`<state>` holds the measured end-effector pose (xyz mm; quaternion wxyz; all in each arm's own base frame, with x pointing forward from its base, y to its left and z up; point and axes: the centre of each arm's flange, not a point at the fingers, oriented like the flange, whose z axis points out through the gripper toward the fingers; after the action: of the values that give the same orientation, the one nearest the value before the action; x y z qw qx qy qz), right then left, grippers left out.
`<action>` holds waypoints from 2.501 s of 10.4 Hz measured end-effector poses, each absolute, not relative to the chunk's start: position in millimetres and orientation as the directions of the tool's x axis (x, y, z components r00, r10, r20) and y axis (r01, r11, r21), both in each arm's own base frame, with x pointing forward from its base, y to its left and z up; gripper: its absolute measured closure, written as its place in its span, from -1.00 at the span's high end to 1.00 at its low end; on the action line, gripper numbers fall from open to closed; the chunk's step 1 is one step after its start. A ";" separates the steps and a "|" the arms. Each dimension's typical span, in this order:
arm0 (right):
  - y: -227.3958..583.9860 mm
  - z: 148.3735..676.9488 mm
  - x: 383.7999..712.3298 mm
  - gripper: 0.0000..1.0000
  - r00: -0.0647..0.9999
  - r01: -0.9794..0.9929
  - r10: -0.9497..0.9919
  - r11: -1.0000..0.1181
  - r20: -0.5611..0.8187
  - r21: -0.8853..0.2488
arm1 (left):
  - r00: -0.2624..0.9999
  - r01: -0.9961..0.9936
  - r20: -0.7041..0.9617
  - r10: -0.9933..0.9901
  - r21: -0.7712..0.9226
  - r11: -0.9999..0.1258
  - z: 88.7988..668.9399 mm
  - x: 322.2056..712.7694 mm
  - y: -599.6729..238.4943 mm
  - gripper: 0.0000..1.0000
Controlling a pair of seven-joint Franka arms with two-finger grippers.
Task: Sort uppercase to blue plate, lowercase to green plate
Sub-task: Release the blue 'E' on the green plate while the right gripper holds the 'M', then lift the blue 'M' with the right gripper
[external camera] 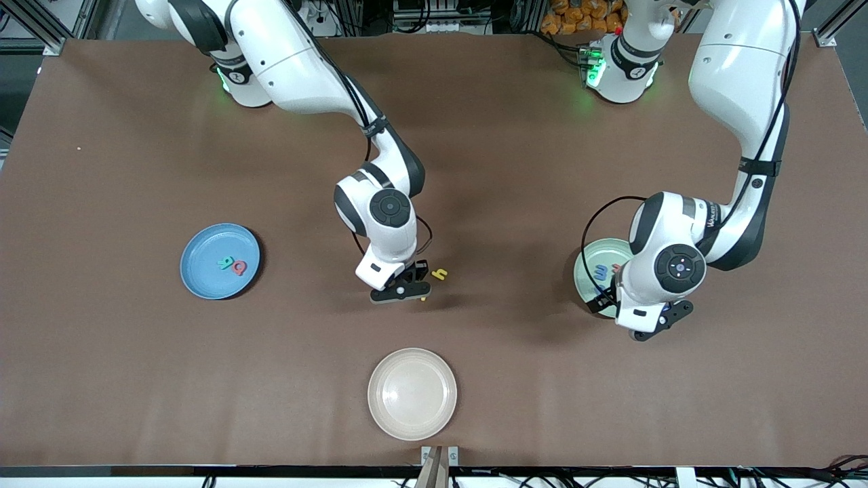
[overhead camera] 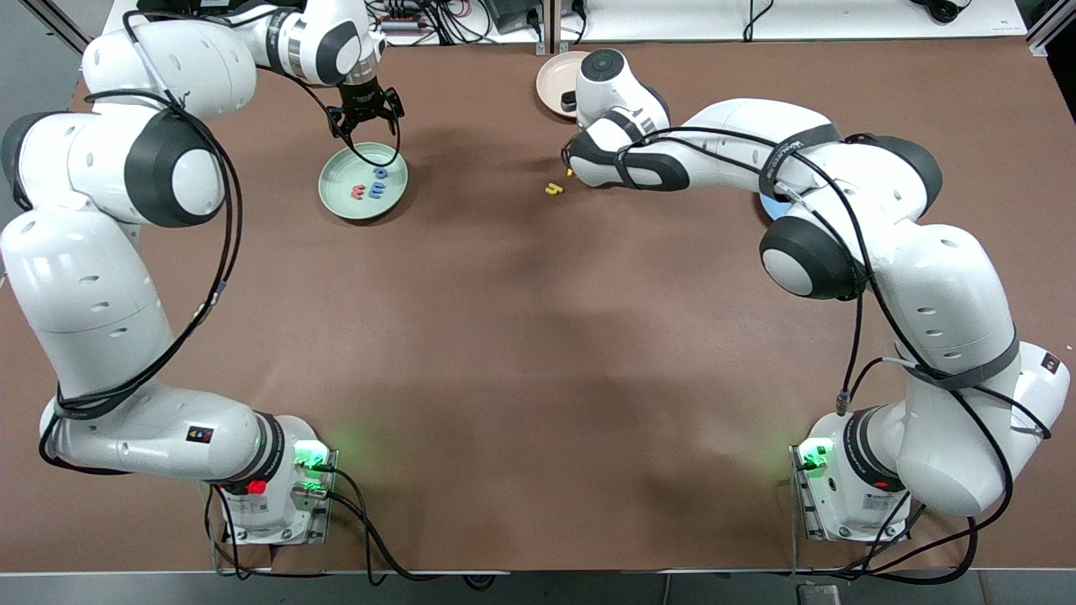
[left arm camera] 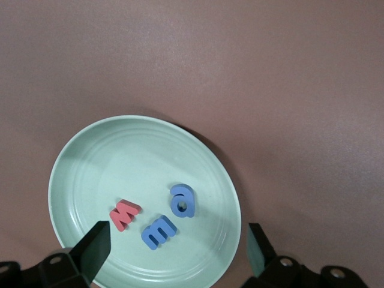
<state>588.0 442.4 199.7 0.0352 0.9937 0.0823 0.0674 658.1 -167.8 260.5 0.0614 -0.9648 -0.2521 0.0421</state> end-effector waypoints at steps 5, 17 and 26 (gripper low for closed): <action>444.7 189.7 589.4 0.09 0.972 0.165 0.174 -0.984 0.158 0.066 | 0.870 0.480 -0.050 0.491 -0.140 -0.866 260.4 658.0 -168.0 1.00; 441.6 174.2 587.0 0.06 0.958 0.201 0.208 -0.978 0.195 0.057 | 0.870 0.480 -0.050 0.490 -0.140 -0.866 260.3 657.8 -168.5 1.00; 440.5 176.7 587.8 -0.18 0.949 0.239 0.247 -0.969 0.196 0.065 | 0.870 0.479 -0.051 0.490 -0.141 -0.866 260.1 657.7 -168.7 1.00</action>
<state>587.8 440.5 176.7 0.0203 0.9869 0.1230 0.1020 657.7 -168.7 260.1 0.0620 -0.9651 -0.2511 0.0423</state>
